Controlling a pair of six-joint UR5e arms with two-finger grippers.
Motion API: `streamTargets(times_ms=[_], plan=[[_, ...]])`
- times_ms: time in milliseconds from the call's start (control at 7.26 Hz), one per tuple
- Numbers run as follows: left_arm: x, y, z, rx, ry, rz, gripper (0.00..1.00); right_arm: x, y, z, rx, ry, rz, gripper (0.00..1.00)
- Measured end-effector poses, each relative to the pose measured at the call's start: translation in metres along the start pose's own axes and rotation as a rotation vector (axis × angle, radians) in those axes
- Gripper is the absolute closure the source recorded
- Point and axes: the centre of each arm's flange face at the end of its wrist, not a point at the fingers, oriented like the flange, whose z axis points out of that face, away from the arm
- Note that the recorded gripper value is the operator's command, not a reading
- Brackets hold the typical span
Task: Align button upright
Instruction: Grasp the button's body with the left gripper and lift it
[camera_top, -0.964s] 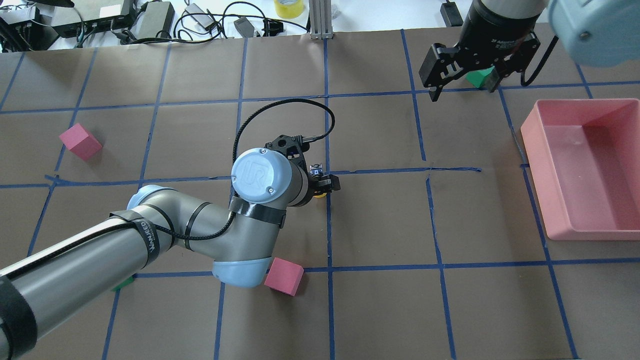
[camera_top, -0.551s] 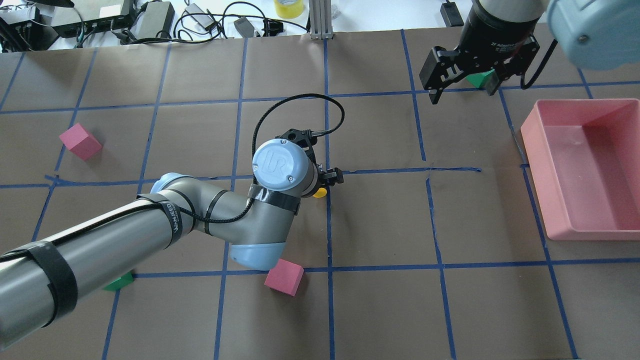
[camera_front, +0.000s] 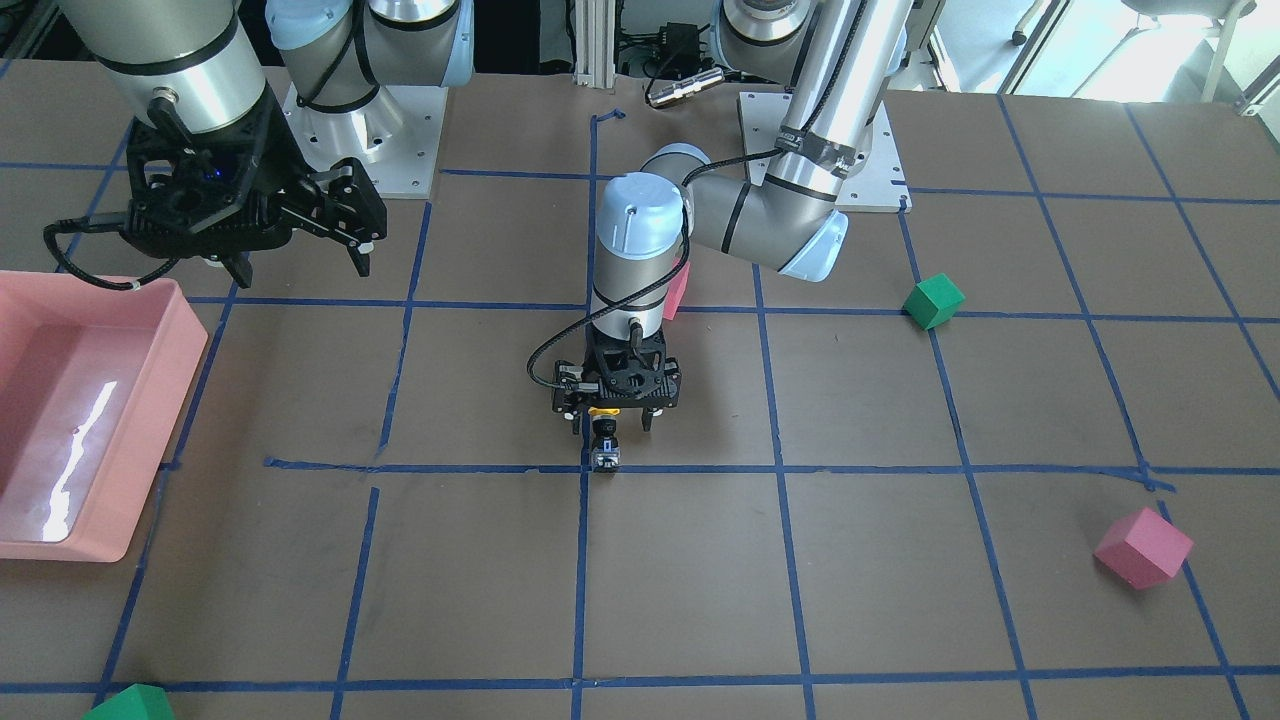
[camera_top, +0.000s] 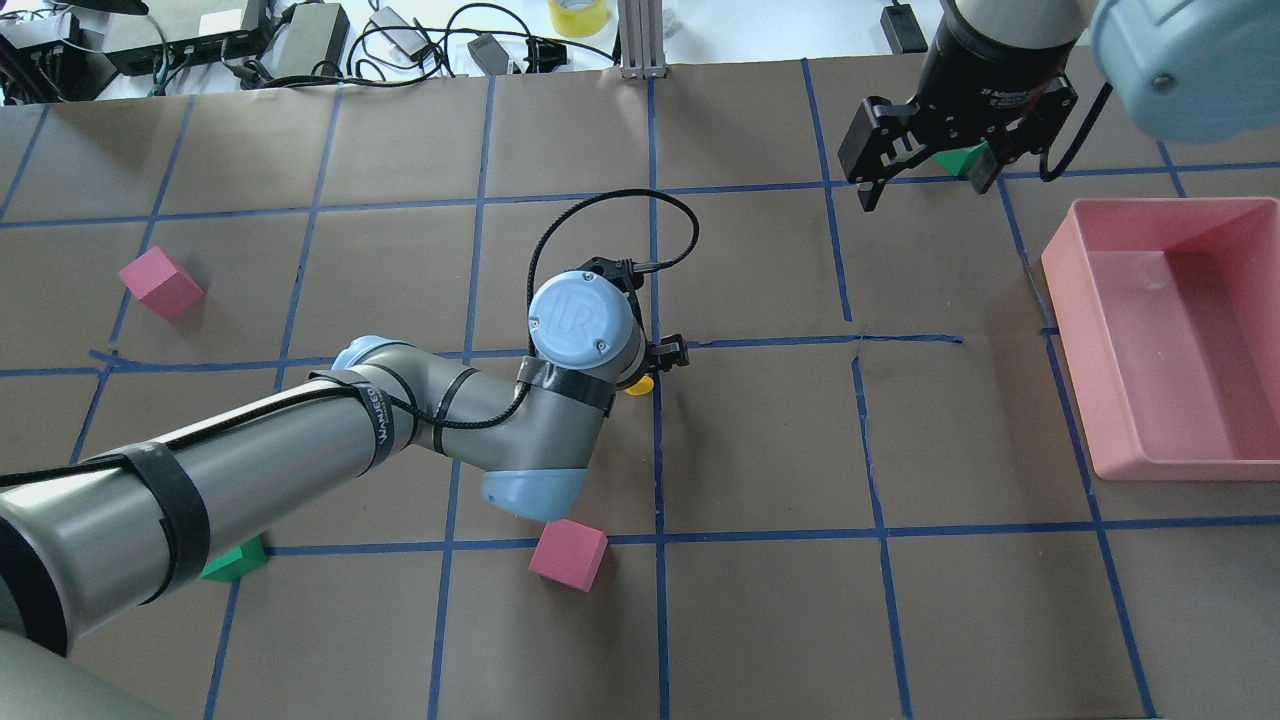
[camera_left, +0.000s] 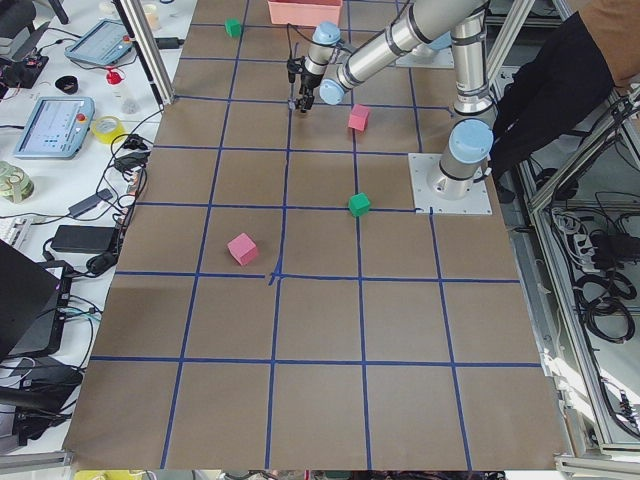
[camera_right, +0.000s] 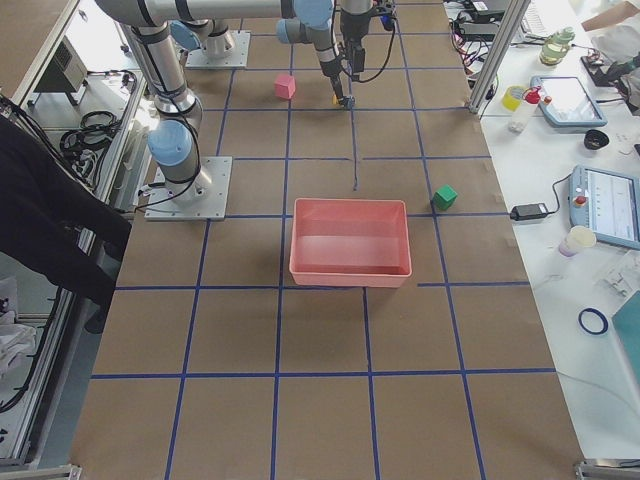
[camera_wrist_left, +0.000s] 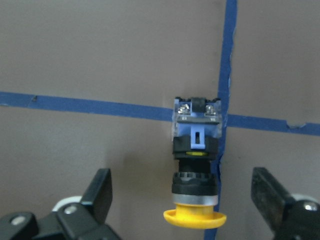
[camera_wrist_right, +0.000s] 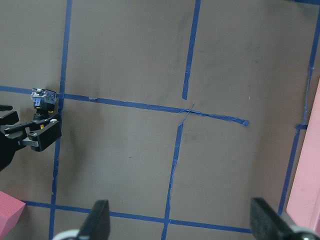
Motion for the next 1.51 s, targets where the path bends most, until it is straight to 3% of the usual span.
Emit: streamTargets(times_ms=[275, 413, 826, 1102, 1240, 1515], plan=[[0.006, 0.007, -0.001, -0.016, 0.009, 0.016, 0.93, 0.0, 0.0, 0.001, -0.002, 0.0, 0.0, 0.0], [0.01, 0.012, -0.003, -0.044, 0.016, 0.023, 1.0, 0.0, 0.0, 0.001, -0.003, 0.0, 0.0, 0.0], [0.016, 0.012, -0.013, -0.169, -0.012, 0.027, 1.0, 0.0, 0.0, 0.001, -0.004, 0.0, 0.0, 0.0], [0.018, -0.01, -0.03, -0.314, -0.044, -0.005, 1.0, 0.0, 0.001, 0.001, -0.005, -0.001, 0.0, 0.0], [0.012, -0.027, -0.042, -0.397, -0.029, -0.055, 1.0, 0.0, 0.001, 0.001, -0.006, -0.001, 0.0, 0.0], [-0.004, -0.051, -0.054, -0.526, 0.071, -0.218, 1.0, 0.0, 0.001, 0.003, -0.01, -0.001, 0.0, 0.0]])
